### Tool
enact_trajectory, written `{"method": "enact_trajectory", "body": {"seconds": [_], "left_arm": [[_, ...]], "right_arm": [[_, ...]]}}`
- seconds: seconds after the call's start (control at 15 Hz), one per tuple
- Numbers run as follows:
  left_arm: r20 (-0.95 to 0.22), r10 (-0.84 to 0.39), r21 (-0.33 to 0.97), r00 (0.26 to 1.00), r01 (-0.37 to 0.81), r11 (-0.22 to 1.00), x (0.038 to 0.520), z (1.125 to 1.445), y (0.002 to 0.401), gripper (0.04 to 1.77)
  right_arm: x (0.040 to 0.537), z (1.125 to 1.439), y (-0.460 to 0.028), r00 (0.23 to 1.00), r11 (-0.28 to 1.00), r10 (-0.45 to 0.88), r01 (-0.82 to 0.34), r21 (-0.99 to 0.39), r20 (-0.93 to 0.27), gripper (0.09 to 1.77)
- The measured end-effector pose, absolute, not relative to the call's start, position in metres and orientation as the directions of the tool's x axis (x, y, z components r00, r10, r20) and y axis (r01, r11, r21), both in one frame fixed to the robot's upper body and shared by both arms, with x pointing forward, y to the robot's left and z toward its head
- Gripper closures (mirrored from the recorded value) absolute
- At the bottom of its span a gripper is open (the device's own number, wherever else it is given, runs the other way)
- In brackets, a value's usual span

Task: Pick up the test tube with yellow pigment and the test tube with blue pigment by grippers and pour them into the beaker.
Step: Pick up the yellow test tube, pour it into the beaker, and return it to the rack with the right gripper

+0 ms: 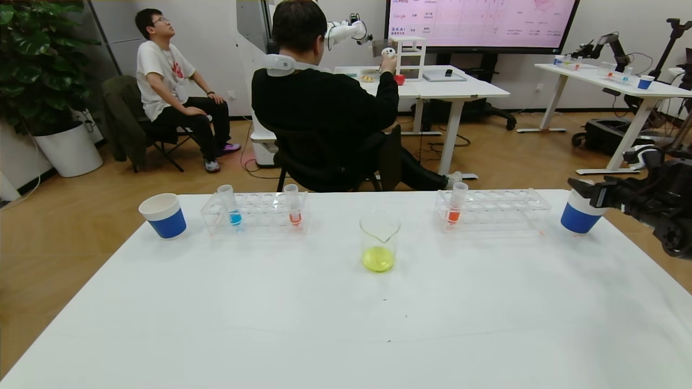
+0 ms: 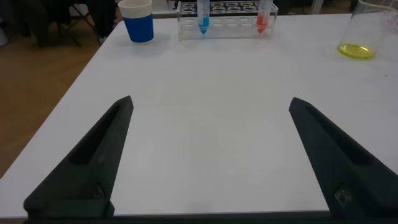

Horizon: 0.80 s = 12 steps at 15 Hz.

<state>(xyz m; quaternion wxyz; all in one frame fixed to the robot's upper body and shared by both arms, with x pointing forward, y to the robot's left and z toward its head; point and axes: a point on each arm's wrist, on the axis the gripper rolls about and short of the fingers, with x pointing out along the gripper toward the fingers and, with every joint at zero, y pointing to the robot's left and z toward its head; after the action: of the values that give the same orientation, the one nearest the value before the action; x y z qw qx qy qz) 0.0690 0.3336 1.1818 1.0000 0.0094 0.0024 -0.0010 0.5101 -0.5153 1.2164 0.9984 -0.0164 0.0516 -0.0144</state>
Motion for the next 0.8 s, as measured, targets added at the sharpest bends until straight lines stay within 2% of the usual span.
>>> {"method": "enact_trajectory", "body": {"seconds": [0.07, 0.13, 0.33, 0.47, 0.8], "left_arm": [[-0.004, -0.002, 0.019, 1.000, 0.002, 1.000, 0.069, 1.182, 0.334, 0.06], [-0.004, -0.002, 0.018, 1.000, 0.002, 1.000, 0.069, 1.182, 0.334, 0.06], [-0.005, -0.002, 0.018, 1.000, 0.002, 1.000, 0.069, 1.182, 0.334, 0.06], [-0.005, -0.002, 0.018, 1.000, 0.002, 1.000, 0.069, 1.182, 0.334, 0.06], [-0.005, -0.002, 0.018, 1.000, 0.002, 1.000, 0.069, 1.182, 0.334, 0.06]], "right_arm": [[0.510, 1.217, -0.515, 0.994, 0.999, -0.029, 0.026, -0.034, -0.103, 0.17], [0.510, 1.218, -0.514, 0.994, 0.999, -0.028, 0.024, -0.034, -0.101, 0.12], [0.511, 1.231, -0.503, 0.997, 0.999, -0.007, 0.004, -0.041, -0.073, 0.12], [0.512, 1.253, -0.483, 0.999, 0.999, 0.032, -0.033, -0.033, -0.028, 0.12], [0.497, 1.325, -0.375, 0.980, 0.982, 0.190, -0.190, -0.011, 0.059, 0.12]]}}
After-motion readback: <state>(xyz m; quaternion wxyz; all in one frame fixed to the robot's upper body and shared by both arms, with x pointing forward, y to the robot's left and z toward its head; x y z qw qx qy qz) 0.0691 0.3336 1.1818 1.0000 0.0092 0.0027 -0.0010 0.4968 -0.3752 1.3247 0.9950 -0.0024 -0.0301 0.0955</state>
